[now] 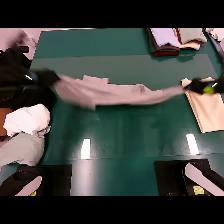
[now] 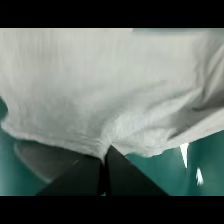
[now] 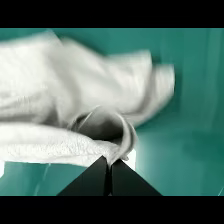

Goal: Fold the shirts.

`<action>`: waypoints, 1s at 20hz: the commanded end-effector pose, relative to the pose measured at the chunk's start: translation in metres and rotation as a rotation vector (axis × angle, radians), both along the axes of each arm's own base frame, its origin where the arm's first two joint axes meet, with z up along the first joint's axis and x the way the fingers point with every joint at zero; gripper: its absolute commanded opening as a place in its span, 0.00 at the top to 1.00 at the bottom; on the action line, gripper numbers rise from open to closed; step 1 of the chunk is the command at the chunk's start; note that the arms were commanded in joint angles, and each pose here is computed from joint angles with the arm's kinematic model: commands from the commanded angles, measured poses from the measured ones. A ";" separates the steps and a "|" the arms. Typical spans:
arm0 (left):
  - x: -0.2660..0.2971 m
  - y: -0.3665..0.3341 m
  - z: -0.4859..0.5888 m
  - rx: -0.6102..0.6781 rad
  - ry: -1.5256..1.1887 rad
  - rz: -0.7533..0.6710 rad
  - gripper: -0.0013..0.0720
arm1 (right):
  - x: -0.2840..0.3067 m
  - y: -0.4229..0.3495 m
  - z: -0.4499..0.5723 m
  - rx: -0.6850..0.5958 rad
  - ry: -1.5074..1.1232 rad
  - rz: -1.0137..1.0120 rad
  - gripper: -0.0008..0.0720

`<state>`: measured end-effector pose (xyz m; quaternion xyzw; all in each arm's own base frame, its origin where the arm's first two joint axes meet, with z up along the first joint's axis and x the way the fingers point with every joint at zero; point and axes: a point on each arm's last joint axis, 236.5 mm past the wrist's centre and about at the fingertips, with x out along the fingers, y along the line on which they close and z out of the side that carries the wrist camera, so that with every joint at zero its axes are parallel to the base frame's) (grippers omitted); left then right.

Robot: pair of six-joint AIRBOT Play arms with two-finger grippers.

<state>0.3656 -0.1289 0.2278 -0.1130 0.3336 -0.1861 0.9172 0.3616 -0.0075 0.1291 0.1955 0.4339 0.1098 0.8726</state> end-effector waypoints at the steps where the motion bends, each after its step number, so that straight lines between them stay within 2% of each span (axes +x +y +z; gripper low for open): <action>1: -0.052 0.042 0.183 0.057 -0.443 0.105 0.96 | -0.022 0.014 0.186 -0.179 -0.443 0.017 0.97; 3: -0.112 0.059 0.274 0.040 -0.676 0.144 0.96 | -0.051 0.024 0.264 -0.255 -0.630 0.006 0.97; 6: -0.181 0.069 0.345 0.001 -0.876 0.159 0.96 | -0.095 0.019 0.333 -0.366 -0.770 -0.096 0.97; 9: -0.198 0.076 0.360 0.002 -0.925 0.176 0.96 | -0.117 0.003 0.344 -0.452 -0.740 -0.168 0.98; 11: -0.178 0.073 0.342 0.009 -0.859 0.174 0.96 | -0.113 0.001 0.330 -0.453 -0.649 -0.143 0.98; 13: -0.135 0.066 0.298 0.039 -0.706 0.160 0.96 | -0.095 -0.004 0.314 -0.418 -0.577 -0.126 0.98; 17: -0.030 0.048 0.130 0.160 -0.197 0.101 0.95 | -0.040 -0.023 0.222 -0.323 -0.285 -0.075 0.98; 20: 0.017 0.027 -0.005 0.167 0.133 0.039 0.95 | -0.002 -0.021 0.112 -0.249 0.002 0.007 0.98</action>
